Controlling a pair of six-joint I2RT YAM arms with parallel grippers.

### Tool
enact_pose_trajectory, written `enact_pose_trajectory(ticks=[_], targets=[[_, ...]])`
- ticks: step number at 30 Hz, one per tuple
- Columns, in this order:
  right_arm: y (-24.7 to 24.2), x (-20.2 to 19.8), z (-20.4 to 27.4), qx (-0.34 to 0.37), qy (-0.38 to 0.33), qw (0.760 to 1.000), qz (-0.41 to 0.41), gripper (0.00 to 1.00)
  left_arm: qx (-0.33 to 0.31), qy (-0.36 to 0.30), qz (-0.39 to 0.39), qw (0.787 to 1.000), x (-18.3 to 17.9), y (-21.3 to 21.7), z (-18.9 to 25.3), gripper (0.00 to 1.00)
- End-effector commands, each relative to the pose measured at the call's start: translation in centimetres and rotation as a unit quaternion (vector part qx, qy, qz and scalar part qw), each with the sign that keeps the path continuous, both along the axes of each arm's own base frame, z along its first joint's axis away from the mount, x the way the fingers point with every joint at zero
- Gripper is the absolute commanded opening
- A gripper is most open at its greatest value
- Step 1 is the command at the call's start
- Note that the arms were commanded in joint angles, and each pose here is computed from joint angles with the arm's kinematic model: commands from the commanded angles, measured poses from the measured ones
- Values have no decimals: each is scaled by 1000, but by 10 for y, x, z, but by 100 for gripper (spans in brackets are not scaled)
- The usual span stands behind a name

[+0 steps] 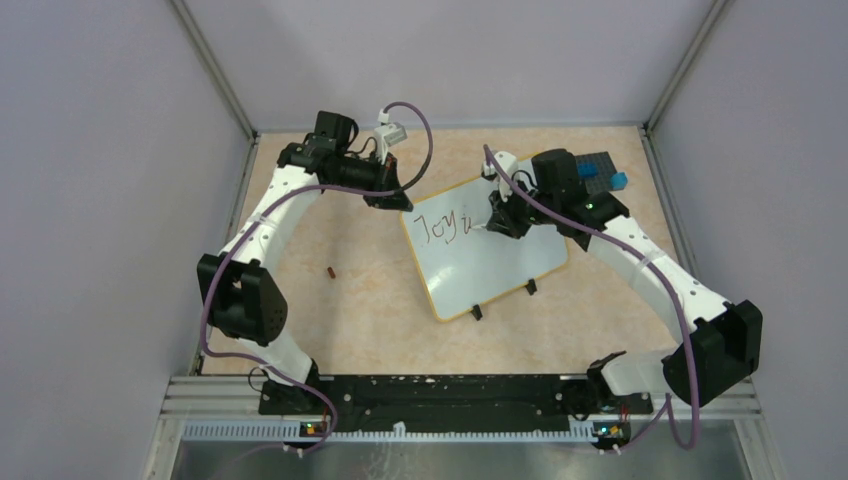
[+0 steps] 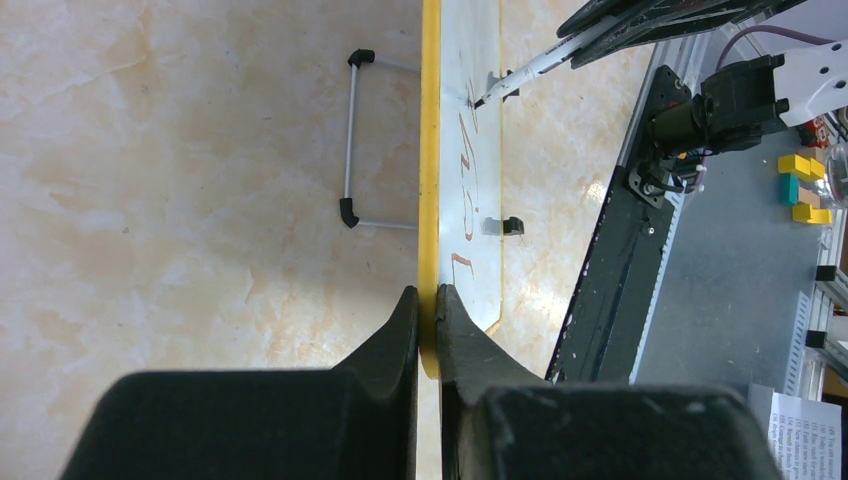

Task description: Write a sentence on the whiteboard

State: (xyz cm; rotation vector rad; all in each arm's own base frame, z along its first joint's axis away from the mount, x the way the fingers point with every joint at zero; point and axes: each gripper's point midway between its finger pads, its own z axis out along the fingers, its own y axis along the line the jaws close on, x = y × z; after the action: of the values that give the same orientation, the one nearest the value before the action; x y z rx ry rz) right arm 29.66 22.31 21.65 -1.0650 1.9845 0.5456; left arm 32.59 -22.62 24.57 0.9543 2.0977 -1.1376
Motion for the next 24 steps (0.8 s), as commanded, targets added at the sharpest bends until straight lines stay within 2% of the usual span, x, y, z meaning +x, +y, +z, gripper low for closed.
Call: enact_pose_trajectory(ticks=[1,9,24], targets=[[3,22,29,14,-52,998,-19,0,-13,-21,-16,1000,-1,-4,6,0],[0,33,43,18,-69,997,-34,0,-12,-21,-14,1000,0,-3,6,0],[-24,35,32,-2,-69,996,-60,0,-11,-20,-13,1000,1,-4,4,0]])
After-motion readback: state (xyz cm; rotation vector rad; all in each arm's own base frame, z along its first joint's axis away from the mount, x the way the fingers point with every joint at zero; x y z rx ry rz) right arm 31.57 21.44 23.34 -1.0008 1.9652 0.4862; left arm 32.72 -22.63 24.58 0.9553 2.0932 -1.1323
